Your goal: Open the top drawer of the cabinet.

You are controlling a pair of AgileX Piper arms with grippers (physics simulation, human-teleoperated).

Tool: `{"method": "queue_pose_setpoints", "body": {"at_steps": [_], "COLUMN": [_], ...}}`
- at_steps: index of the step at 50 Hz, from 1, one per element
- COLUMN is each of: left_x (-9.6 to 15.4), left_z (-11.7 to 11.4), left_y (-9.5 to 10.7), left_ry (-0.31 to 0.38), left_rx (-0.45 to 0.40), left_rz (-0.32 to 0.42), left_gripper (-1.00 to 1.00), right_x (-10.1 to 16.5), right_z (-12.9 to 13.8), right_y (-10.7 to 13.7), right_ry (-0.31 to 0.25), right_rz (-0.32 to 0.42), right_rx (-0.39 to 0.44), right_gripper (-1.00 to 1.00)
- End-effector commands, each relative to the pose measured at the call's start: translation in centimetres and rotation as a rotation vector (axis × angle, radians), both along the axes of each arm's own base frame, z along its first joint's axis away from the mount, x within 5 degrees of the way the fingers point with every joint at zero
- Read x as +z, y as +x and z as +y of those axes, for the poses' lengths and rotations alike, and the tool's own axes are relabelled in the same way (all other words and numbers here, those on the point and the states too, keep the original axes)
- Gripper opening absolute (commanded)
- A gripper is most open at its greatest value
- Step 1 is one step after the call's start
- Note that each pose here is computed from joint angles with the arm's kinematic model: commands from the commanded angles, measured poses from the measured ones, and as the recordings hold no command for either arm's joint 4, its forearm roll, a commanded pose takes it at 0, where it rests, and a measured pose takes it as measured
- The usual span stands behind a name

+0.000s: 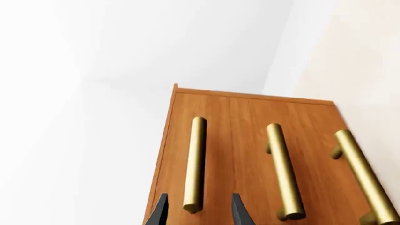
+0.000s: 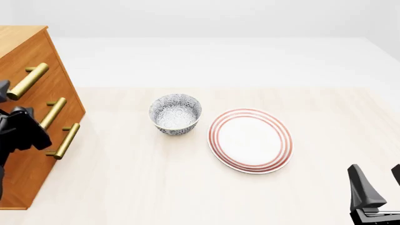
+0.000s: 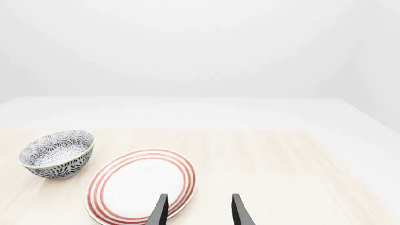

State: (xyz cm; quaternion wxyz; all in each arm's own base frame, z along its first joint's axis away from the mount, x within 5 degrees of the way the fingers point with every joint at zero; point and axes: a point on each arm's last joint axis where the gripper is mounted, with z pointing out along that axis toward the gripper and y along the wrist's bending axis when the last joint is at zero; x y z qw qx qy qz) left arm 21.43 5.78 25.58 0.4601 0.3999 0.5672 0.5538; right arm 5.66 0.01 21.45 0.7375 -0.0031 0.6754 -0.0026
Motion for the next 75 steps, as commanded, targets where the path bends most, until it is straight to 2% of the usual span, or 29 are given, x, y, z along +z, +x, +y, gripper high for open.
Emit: {"method": "queue_pose_setpoints", "body": {"at_steps": [1, 26, 27, 61, 75], "left_x": [0.3, 0.8, 0.8, 0.7, 1.3], "left_z": [0.4, 0.6, 0.6, -1.1, -2.1], "left_y": [0.2, 1.6, 1.6, 0.9, 1.4], "left_ry": [0.002, 0.002, 0.003, 0.055, 0.068], "left_rx": [0.015, 0.008, 0.007, -0.054, -0.099], "left_rz": [-0.002, -0.004, -0.006, 0.005, -0.004], "left_gripper": [1.00, 1.00, -1.00, -1.00, -1.00], "right_x": [0.0, 0.0, 0.0, 0.0, 0.0], "right_z": [0.0, 0.0, 0.0, 0.0, 0.0], "right_y": [0.0, 0.0, 0.0, 0.0, 0.0], "right_ry": [0.000, 0.000, 0.000, 0.000, 0.000], "right_rz": [0.000, 0.000, 0.000, 0.000, 0.000], "right_rx": [0.000, 0.000, 0.000, 0.000, 0.000], "right_gripper": [1.00, 1.00, 1.00, 1.00, 1.00]}}
